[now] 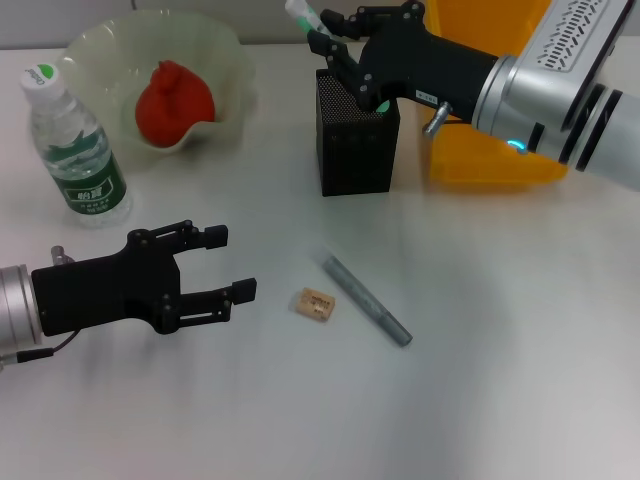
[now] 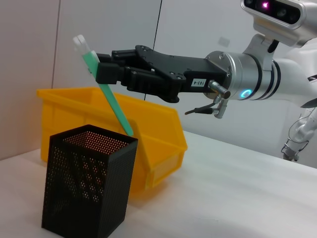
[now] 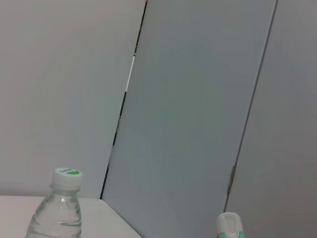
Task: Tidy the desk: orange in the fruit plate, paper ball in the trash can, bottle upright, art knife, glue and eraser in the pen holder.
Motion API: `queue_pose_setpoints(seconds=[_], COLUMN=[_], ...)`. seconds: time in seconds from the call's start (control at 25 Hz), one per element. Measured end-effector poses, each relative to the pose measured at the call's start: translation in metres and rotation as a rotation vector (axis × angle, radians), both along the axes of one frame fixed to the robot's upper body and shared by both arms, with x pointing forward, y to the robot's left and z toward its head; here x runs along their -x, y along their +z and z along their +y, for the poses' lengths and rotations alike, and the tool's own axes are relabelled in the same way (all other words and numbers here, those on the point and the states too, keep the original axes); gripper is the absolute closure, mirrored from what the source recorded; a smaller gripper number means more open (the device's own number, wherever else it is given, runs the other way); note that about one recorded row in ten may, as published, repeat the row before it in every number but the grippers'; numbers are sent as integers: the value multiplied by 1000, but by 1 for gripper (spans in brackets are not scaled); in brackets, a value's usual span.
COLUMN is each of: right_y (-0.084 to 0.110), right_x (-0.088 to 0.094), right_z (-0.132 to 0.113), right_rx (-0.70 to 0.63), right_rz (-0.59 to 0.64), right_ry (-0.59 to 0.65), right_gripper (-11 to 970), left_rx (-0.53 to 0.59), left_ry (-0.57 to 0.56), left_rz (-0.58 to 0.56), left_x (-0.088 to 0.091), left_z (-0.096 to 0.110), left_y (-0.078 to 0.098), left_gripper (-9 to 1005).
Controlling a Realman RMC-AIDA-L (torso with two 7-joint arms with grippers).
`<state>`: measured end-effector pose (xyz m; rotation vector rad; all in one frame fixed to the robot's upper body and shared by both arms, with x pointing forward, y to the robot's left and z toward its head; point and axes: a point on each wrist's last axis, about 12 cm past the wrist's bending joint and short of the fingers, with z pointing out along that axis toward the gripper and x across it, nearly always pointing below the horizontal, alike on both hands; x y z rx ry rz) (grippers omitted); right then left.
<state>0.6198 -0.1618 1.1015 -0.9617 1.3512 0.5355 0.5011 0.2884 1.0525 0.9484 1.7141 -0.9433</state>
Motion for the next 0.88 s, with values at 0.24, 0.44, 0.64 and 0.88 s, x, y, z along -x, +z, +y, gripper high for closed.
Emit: queue_pose_setpoints(seconds=[0.24,0.44,0.64,0.88], right_y=[-1,-1,-1,-5], right_x=[0,1,1,4], right_z=[2,2,3,6], right_rx=[23,51,78,134], right_rz=[-14,-61,-96,-130], right_ry=[7,17,25,56], right_gripper=[759,756,753,749], left_rx=[-1,-3,-2,1], left_ry=[-2,-6,-9,-6], left_rz=[-4,-10,-9,-7], left_x=[0,0,0,0], left_z=[-1,-1,-2,-2], left_y=[0,0,0,0], left_gripper=[195,195,195,195])
